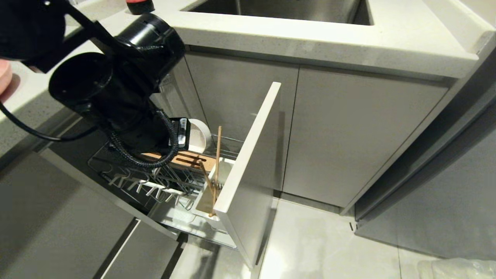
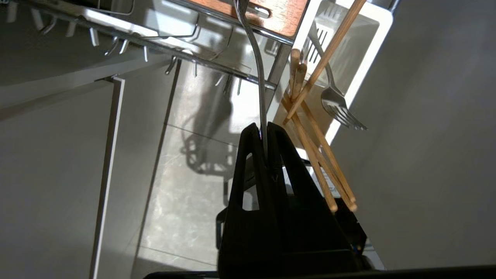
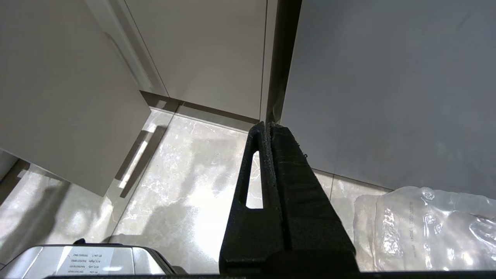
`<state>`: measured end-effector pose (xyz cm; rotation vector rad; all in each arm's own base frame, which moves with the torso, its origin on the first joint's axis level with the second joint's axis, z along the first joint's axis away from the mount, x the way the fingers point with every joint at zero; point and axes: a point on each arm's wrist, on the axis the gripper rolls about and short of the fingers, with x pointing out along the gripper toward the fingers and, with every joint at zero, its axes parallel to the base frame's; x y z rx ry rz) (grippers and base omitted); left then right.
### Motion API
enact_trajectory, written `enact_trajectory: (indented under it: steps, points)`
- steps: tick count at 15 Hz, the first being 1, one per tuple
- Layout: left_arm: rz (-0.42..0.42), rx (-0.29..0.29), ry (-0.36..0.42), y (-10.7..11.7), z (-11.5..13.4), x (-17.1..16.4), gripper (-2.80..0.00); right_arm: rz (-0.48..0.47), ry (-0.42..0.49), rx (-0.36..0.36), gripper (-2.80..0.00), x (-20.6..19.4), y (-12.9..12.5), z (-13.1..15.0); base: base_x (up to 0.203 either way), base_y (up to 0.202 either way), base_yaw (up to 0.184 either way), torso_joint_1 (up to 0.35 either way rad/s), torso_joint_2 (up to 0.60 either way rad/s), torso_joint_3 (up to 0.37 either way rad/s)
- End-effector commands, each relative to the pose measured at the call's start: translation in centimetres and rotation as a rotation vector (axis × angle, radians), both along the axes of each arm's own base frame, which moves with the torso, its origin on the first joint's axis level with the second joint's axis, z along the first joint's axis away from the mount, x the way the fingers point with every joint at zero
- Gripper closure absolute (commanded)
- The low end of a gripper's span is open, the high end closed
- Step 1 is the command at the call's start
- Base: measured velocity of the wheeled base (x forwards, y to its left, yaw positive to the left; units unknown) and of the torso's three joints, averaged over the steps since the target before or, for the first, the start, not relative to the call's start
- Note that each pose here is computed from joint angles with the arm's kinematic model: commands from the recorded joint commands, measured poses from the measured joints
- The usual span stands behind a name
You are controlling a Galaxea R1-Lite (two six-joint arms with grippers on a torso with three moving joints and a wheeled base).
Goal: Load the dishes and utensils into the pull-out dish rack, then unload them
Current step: Pick up the spoon and place it in the cupboard
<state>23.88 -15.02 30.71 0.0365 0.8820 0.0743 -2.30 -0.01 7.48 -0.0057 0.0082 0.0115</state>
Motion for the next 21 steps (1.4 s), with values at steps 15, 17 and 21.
enact_trajectory:
  steps: [15,17,21]
  points:
    - [-0.105,0.083,0.107,-4.3,-4.2,2.2,0.00,0.001,0.000,0.000,0.00,0.0,0.0,0.0,0.000,0.000,0.000,0.000,0.00,0.000]
    - [-0.114,0.089,0.114,-4.6,-4.4,2.2,0.00,0.001,-0.001,0.000,0.00,0.0,0.0,0.0,0.000,0.000,0.000,0.000,0.00,0.000]
    - [-0.126,0.090,0.153,-5.0,-5.2,2.4,0.00,0.001,0.000,0.000,0.00,0.0,0.0,0.0,0.000,0.000,0.000,0.000,0.00,0.000]
